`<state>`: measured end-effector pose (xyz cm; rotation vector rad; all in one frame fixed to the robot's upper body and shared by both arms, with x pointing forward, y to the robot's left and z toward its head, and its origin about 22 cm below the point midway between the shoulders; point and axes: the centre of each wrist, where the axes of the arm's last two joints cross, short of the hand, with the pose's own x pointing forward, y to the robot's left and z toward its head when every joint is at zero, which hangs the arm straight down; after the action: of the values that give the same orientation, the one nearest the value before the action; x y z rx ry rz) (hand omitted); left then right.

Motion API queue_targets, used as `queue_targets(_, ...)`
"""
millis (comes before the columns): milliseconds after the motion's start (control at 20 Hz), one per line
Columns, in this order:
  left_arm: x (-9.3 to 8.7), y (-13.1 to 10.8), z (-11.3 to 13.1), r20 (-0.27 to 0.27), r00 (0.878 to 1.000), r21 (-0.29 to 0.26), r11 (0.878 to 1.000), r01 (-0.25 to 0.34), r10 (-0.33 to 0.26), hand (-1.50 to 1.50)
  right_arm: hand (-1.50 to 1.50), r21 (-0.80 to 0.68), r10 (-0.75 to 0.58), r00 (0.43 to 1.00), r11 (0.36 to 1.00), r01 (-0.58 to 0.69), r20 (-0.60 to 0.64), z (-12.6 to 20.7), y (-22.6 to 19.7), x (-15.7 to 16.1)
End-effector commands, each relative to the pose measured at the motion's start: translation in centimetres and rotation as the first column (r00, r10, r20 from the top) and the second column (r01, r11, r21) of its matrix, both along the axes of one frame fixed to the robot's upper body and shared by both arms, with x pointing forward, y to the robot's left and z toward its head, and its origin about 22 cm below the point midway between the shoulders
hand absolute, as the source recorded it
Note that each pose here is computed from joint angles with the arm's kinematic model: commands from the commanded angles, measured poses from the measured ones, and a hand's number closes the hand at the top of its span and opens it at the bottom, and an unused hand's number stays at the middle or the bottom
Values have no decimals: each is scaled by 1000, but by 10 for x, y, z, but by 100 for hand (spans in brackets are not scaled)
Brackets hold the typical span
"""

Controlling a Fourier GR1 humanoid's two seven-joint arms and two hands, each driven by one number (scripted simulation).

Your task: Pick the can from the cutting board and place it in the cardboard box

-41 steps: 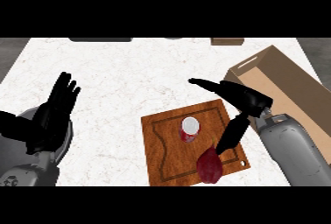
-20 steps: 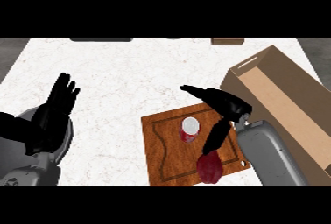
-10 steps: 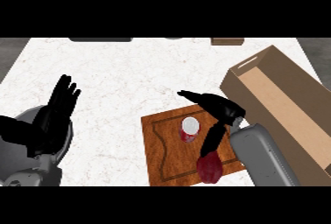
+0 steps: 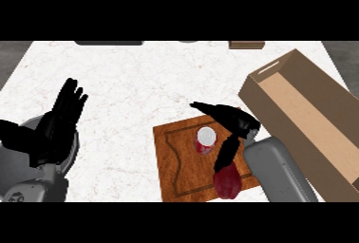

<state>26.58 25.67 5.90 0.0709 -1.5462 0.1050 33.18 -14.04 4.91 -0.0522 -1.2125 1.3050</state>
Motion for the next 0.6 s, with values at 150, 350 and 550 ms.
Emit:
queue_targets(150, 2, 17, -20, -7, 1000, 10, 1000, -17, 17, 0, -150, -6, 0, 1000, 1000, 0, 2, -25, -5, -5)
queue_targets(350, 11, 11, 2, -13, 1000, 3, 1000, 2, -2, 0, -150, -12, 21, 1000, 1000, -21, 7, -22, 25, -2)
queue_targets(550, -4, 8, -12, -14, 1000, -8, 1000, -13, 12, 0, -150, -5, 14, 1000, 1000, -14, 23, -16, 1, -8)
